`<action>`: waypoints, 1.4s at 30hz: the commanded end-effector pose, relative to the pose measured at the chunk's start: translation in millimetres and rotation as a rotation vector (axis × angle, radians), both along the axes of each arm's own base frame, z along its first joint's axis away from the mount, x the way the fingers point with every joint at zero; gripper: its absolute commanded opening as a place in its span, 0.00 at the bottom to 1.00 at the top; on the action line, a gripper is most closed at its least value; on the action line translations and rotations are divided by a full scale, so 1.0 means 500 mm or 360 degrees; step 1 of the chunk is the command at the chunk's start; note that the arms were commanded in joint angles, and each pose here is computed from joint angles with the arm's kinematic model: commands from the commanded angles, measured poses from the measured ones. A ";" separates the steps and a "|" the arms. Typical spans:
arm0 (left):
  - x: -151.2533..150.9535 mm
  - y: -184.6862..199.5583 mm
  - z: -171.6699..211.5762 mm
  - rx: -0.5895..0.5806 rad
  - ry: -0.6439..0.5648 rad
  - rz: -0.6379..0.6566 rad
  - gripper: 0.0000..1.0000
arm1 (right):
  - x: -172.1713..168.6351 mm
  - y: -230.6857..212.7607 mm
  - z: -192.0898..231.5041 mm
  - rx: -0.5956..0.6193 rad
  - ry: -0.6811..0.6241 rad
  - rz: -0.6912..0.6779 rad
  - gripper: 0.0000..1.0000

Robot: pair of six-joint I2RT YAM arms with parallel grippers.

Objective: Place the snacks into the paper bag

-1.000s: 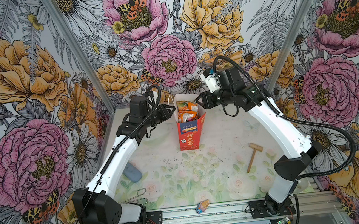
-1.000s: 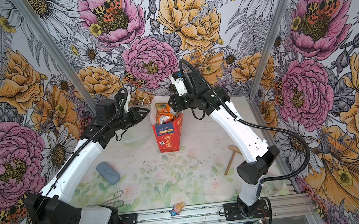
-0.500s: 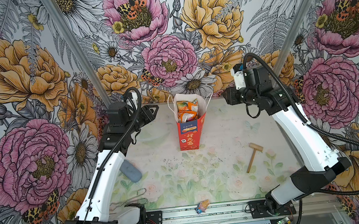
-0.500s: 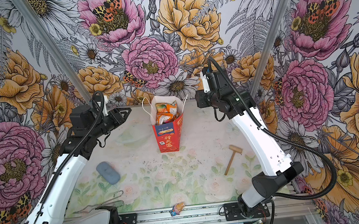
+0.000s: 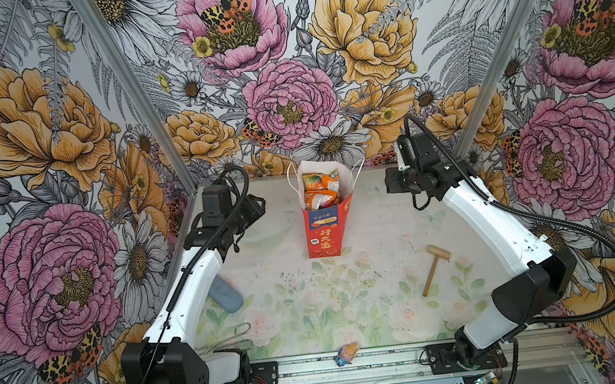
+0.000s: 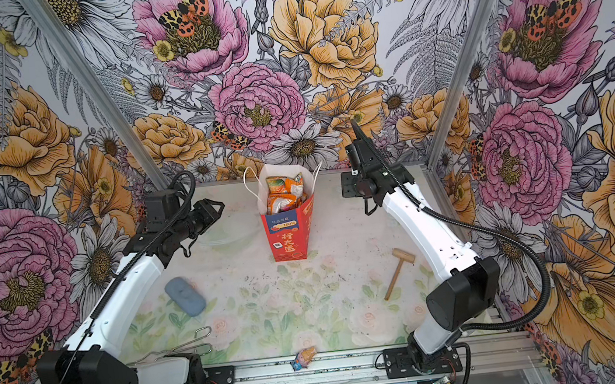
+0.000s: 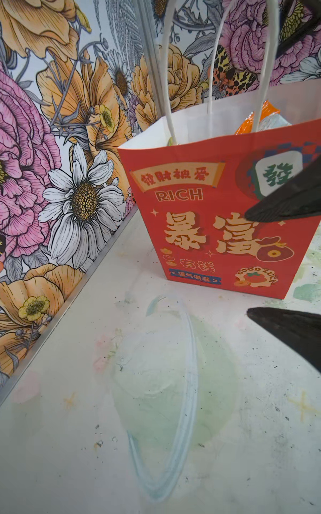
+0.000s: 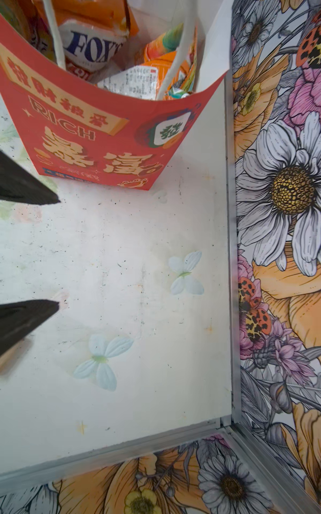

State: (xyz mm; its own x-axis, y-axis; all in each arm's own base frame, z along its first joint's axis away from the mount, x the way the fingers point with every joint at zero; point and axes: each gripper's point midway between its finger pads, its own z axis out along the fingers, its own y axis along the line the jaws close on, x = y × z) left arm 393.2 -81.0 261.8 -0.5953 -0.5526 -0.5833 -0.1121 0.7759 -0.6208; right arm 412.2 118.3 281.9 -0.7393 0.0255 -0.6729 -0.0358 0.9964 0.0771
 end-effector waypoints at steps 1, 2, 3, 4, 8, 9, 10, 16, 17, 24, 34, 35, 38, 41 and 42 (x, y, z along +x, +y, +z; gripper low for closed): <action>0.014 -0.001 -0.009 0.0011 -0.0032 0.0019 0.57 | 0.027 -0.003 -0.011 0.0052 -0.0038 0.0000 0.57; 0.016 -0.005 -0.009 0.0003 -0.0039 0.0003 0.58 | 0.029 -0.007 -0.016 0.0053 -0.0035 -0.0006 0.57; 0.018 -0.008 -0.011 -0.0003 -0.0039 -0.0007 0.59 | 0.032 -0.014 -0.022 0.0062 -0.0036 -0.0009 0.57; 0.020 -0.009 -0.014 -0.0007 -0.0040 -0.0013 0.61 | 0.035 -0.020 -0.029 0.0081 -0.0036 -0.0004 0.57; 0.028 -0.010 -0.019 -0.0013 -0.0035 -0.0018 0.99 | 0.042 -0.038 -0.041 0.0155 -0.0054 -0.0008 0.57; 0.030 -0.011 -0.020 -0.0014 -0.0032 -0.0021 0.99 | 0.043 -0.041 -0.041 0.0173 -0.0062 -0.0002 0.57; 0.031 -0.012 -0.018 -0.0014 -0.0036 -0.0024 0.99 | 0.043 -0.044 -0.044 0.0183 -0.0065 0.0004 0.57; 0.037 -0.001 -0.013 0.0001 -0.0047 -0.0008 0.99 | 0.044 -0.069 -0.056 0.0117 -0.0091 0.0048 0.58; 0.038 0.000 -0.015 0.0006 -0.0045 -0.0006 0.99 | 0.045 -0.073 -0.058 0.0106 -0.0099 0.0053 0.58; 0.047 0.014 -0.012 0.0033 -0.0051 0.0011 0.99 | 0.053 -0.104 -0.079 0.0101 -0.0130 0.0074 0.59; 0.055 0.027 -0.001 0.0135 -0.0097 0.0005 0.99 | 0.068 -0.141 -0.113 0.0128 -0.0132 0.0054 0.61; 0.056 0.032 -0.001 0.0158 -0.0102 0.0016 0.98 | 0.069 -0.143 -0.116 0.0127 -0.0132 0.0055 0.61; 0.054 0.044 -0.004 0.0202 -0.0104 0.0045 0.99 | 0.068 -0.152 -0.125 0.0123 -0.0126 0.0054 0.63; 0.052 0.058 -0.009 0.0230 -0.0096 0.0088 0.99 | 0.069 -0.157 -0.133 0.0143 -0.0122 0.0056 0.66; 0.051 0.062 -0.012 0.0241 -0.0090 0.0097 0.99 | 0.069 -0.158 -0.135 0.0150 -0.0118 0.0059 0.66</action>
State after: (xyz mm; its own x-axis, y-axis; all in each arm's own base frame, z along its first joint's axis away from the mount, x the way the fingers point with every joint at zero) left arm 414.6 -63.4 244.0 -0.5759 -0.5046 -0.6432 -0.1215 0.8308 -0.5431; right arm 442.5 38.8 206.6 -0.7185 0.0714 -0.6919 -0.0531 0.9862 0.1569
